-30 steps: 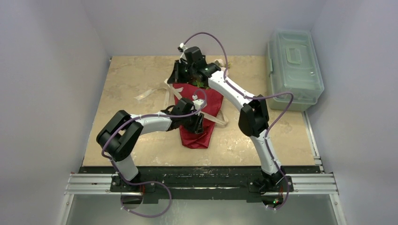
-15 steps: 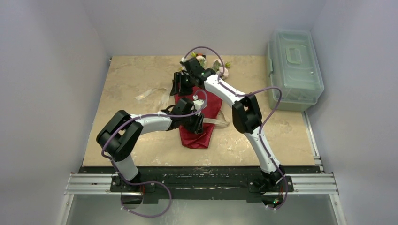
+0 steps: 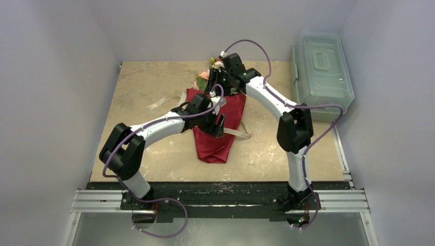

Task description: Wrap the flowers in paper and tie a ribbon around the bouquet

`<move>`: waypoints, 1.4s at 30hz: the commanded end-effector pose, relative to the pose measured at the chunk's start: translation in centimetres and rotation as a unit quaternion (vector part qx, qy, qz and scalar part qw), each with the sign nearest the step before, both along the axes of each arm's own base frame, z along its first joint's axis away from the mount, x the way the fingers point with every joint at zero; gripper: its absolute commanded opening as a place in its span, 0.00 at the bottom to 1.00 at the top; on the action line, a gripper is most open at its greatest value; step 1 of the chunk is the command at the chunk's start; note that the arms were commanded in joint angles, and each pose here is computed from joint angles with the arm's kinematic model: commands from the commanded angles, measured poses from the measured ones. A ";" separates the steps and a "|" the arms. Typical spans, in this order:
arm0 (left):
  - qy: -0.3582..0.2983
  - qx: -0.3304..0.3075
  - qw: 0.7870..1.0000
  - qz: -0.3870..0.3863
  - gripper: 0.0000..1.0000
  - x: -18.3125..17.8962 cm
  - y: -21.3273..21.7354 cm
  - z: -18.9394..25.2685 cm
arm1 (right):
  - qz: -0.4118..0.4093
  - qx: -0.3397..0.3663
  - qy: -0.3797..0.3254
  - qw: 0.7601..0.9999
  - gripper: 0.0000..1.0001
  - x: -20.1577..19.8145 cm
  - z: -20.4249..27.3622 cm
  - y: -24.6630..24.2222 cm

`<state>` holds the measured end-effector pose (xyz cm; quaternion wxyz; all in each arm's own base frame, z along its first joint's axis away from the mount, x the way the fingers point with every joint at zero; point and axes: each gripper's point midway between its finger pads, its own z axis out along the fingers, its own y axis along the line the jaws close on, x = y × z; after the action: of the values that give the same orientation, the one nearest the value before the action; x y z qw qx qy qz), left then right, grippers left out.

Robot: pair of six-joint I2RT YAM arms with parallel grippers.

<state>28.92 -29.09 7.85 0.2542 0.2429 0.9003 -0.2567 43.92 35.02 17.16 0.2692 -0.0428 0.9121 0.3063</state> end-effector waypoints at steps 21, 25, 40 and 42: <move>-0.134 0.054 0.890 0.432 0.72 22.3 18.1 7.8 | 0.030 -0.053 0.036 0.997 0.57 -8.2 -2.2 -3.5; -0.126 0.054 0.892 0.432 0.68 25.2 17.7 6.6 | 0.021 -0.056 0.043 0.997 0.57 -8.7 -2.4 -4.0; -0.084 0.087 0.911 0.394 0.42 26.3 18.8 0.6 | 0.010 -0.061 0.054 0.997 0.56 -9.8 -2.8 -4.9; -0.078 0.083 0.912 0.395 0.38 26.2 19.2 0.2 | 0.010 -0.062 0.055 0.997 0.55 -9.8 -2.9 -4.9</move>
<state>54.04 -10.98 7.95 0.3740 -0.0940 0.9221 -0.0328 34.07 30.45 12.63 0.1937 -0.0559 0.9471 0.2495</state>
